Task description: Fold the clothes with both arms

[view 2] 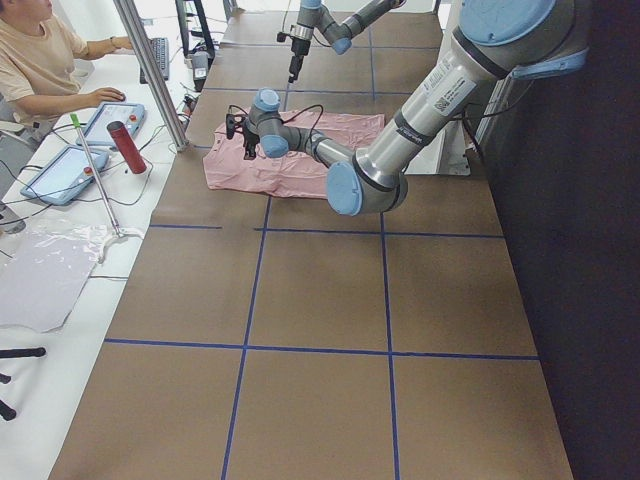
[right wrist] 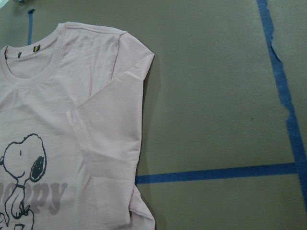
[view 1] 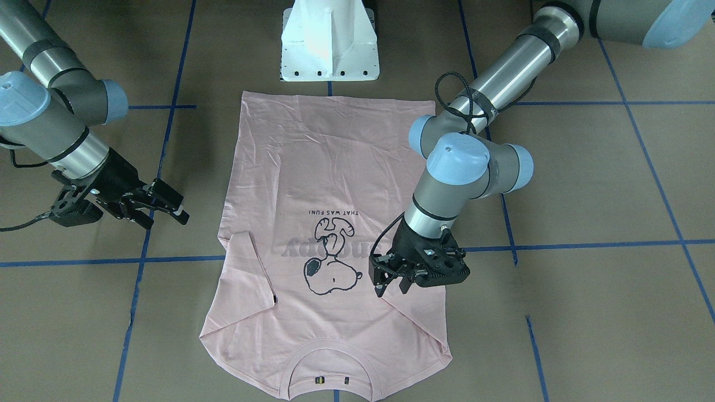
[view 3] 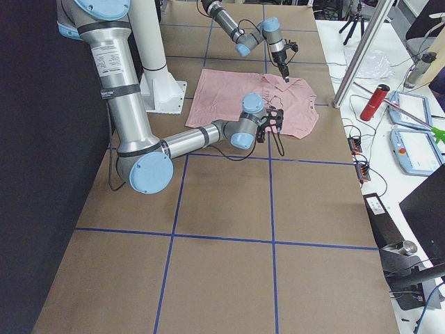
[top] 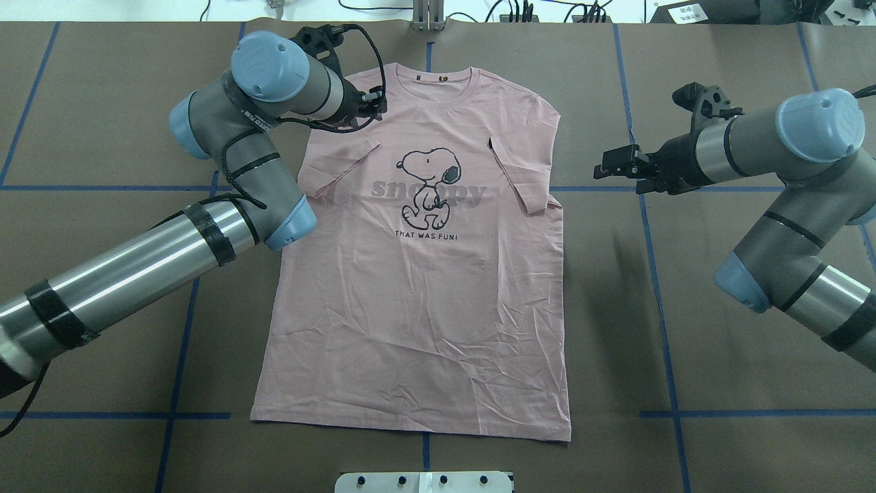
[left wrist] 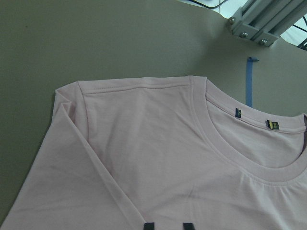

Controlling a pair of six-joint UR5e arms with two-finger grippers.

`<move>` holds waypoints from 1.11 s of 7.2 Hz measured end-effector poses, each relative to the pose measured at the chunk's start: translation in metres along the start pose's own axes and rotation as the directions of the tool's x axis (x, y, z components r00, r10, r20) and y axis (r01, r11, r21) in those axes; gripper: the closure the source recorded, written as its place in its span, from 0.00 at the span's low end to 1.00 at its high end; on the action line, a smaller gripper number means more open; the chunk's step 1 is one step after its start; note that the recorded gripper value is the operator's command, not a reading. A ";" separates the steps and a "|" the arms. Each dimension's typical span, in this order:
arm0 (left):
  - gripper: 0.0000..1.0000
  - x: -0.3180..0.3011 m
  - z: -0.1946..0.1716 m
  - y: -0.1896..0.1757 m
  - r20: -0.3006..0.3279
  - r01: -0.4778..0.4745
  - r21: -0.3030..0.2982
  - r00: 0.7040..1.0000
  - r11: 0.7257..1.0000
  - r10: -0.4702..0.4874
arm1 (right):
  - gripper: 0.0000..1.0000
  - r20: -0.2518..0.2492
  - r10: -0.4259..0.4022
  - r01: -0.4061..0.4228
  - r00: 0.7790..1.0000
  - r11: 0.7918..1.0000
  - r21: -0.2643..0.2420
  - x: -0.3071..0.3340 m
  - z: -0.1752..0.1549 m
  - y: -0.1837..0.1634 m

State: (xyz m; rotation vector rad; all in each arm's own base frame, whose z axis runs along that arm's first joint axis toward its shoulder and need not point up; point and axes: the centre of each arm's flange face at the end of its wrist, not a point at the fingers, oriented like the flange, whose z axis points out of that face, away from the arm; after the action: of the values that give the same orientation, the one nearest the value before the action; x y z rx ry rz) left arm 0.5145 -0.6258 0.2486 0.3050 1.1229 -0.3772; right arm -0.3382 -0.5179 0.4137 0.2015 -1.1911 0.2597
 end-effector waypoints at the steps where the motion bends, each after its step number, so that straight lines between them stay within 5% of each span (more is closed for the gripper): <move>1: 0.23 -0.002 -0.021 0.024 -0.046 0.010 -0.016 0.999 1.000 -0.011 | 0.00 0.009 0.013 -0.013 1.000 1.000 -0.002 -0.010 0.003 0.010; 3: 0.23 -0.015 -0.061 0.060 -0.109 -0.002 -0.044 0.994 0.999 -0.003 | 0.00 0.033 0.158 -0.155 0.987 0.986 -0.064 -0.034 0.008 0.075; 5: 0.23 -0.030 -0.074 0.072 -0.126 -0.012 -0.086 0.992 0.996 0.001 | 0.06 0.011 0.232 -0.231 0.973 0.970 -0.080 -0.057 0.013 0.176; 8: 0.23 -0.032 -0.079 0.074 -0.135 -0.015 -0.105 0.991 0.994 0.001 | 0.24 -0.153 0.294 -0.304 0.943 0.952 -0.045 -0.087 0.019 0.292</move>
State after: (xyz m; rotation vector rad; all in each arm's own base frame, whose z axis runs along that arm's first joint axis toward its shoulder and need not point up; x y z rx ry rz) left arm 0.4704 -0.5214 0.2497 0.2442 1.2688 -0.2920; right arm -0.4741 -0.2535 0.3443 -0.0601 -1.0821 0.4913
